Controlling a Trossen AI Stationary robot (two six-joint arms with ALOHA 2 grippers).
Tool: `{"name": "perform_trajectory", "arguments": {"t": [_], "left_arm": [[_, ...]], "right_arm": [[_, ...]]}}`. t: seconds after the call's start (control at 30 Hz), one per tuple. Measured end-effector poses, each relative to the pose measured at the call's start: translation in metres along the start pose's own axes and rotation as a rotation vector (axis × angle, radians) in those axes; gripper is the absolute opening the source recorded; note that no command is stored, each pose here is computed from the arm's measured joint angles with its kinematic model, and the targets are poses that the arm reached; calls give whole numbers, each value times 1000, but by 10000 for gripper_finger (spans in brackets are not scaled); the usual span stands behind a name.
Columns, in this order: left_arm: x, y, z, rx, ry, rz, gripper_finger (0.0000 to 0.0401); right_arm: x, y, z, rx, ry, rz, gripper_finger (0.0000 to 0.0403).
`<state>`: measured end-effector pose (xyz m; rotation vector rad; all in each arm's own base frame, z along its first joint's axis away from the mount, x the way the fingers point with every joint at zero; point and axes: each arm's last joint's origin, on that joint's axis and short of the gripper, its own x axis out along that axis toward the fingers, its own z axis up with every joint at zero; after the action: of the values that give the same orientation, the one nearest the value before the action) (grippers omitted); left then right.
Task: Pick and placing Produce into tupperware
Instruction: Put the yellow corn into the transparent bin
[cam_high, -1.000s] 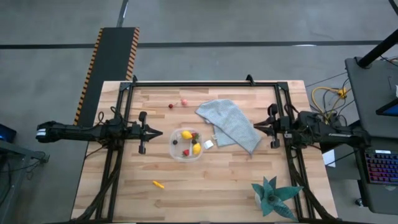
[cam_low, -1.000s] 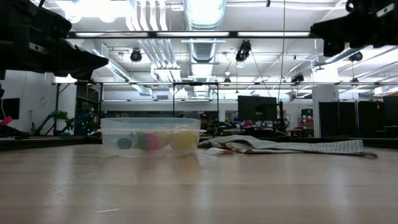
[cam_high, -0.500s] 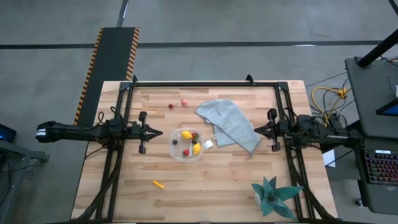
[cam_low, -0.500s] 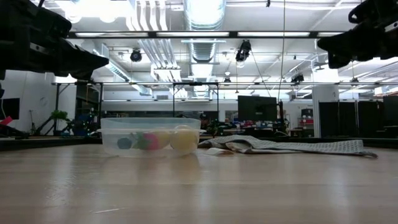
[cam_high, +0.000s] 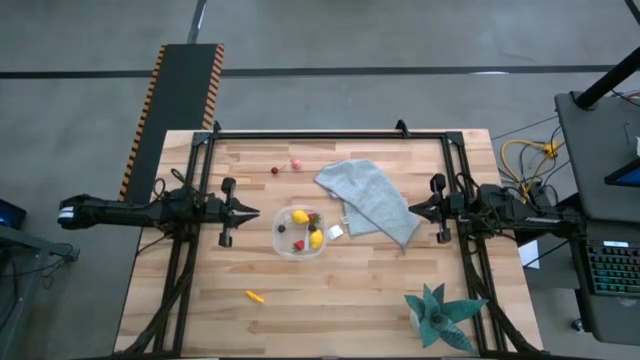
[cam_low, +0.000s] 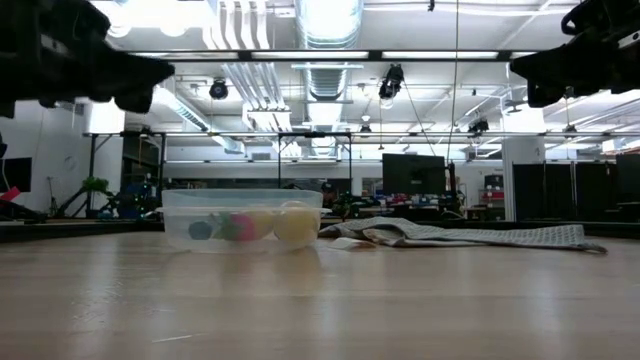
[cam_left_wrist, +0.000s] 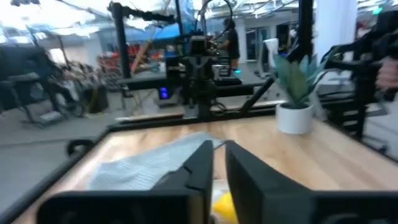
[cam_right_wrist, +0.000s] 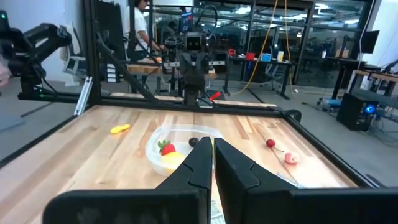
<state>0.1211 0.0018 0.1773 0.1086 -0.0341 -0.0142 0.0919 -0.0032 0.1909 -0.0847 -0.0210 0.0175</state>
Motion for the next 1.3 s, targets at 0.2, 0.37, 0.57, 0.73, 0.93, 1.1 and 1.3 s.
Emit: {"name": "perform_trajectory", "arguments": {"t": [0.2,0.37,0.57,0.73,0.93,1.1,1.3], "left_arm": [[6,1,21,-27,63,-29,135],[13,0,49,-34,175,-96,178],[22,-1,94,-80,426,-145,180],[37,-7,111,-38,693,-116,180],[63,-21,113,-29,947,-114,180],[76,-37,105,-61,1183,-101,180],[86,-65,95,-49,1346,-108,180]], "right_arm": [[0,0,0,-28,0,0,9],[0,0,0,-80,0,-13,9],[0,-2,0,-82,6,-55,9],[0,-2,0,-80,6,-55,9],[0,-2,0,-75,8,-55,9],[0,-2,0,-75,8,-54,9],[0,-2,0,-82,8,-54,9]]}}
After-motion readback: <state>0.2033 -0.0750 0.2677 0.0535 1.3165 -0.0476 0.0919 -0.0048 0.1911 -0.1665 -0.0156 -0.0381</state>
